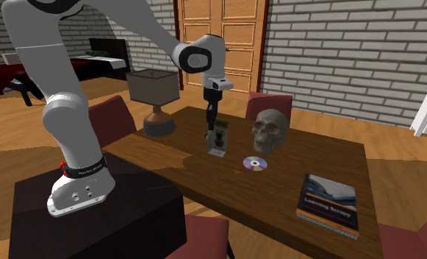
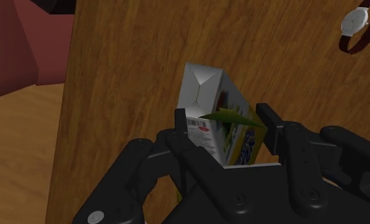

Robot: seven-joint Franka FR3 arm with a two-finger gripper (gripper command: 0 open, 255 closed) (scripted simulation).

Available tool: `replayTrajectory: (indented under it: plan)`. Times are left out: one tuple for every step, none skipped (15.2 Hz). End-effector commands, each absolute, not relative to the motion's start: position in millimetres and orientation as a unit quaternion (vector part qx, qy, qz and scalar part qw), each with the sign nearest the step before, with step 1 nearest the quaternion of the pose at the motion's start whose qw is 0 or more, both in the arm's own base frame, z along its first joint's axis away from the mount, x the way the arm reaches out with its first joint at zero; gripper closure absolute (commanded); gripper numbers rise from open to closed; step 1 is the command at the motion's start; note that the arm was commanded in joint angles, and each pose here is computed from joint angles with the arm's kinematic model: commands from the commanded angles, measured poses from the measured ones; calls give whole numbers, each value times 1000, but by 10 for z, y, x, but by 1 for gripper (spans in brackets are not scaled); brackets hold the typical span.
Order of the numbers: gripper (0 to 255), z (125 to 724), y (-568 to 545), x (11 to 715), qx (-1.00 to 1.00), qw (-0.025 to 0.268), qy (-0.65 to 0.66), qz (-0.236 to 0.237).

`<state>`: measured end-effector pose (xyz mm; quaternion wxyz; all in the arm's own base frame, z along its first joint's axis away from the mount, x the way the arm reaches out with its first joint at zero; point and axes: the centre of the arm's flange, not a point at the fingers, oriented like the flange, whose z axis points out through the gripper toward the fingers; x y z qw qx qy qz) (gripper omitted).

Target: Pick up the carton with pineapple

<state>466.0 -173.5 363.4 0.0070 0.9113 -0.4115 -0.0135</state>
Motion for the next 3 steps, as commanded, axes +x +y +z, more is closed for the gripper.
replayTrajectory:
  plan:
    - [255,3741,-1744,4660,911,7,-412,-13]
    - [255,3749,-1744,4659,911,7,-412,-13]
    - [255,3749,-1744,4660,911,7,-412,-13]
